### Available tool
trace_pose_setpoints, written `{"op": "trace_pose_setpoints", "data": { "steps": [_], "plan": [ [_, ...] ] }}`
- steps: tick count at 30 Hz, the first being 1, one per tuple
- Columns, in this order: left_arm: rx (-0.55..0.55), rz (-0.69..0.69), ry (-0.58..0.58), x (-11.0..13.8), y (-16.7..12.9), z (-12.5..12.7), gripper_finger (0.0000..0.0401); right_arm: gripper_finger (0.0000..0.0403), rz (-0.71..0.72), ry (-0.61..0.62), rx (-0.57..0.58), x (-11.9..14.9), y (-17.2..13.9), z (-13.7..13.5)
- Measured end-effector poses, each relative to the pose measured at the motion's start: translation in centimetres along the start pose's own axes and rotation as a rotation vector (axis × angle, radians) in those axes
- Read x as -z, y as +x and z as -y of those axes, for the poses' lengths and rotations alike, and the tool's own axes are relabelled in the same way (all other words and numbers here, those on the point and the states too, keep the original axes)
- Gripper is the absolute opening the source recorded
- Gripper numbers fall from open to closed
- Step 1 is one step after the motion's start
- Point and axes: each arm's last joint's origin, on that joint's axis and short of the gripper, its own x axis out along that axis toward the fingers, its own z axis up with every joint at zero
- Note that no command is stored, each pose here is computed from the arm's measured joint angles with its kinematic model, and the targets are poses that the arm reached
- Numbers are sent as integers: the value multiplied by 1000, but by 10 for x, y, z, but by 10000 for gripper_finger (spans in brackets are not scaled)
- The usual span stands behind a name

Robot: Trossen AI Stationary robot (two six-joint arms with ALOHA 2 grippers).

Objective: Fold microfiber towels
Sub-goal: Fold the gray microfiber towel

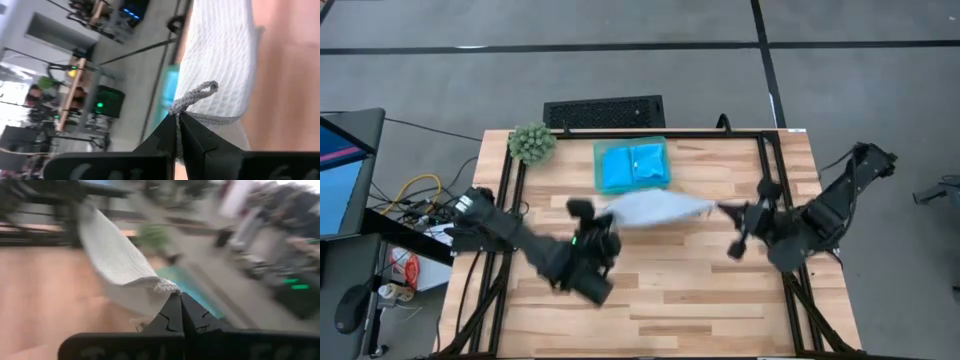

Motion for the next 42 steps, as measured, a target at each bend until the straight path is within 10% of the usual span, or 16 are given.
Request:
{"op": "trace_pose_setpoints", "data": {
  "steps": [8,18,42],
  "plan": [
    [120,-13,-188,71,-40,77,4,0,-134,127,-256,37,-28,-75],
    [332,61,-400,102,-65,127,14,0,-265,308,-198,106,-28,-159],
    [8,-118,-349,128,68,123,16,0,-636,174,218,141,73,-108]
  ]
}}
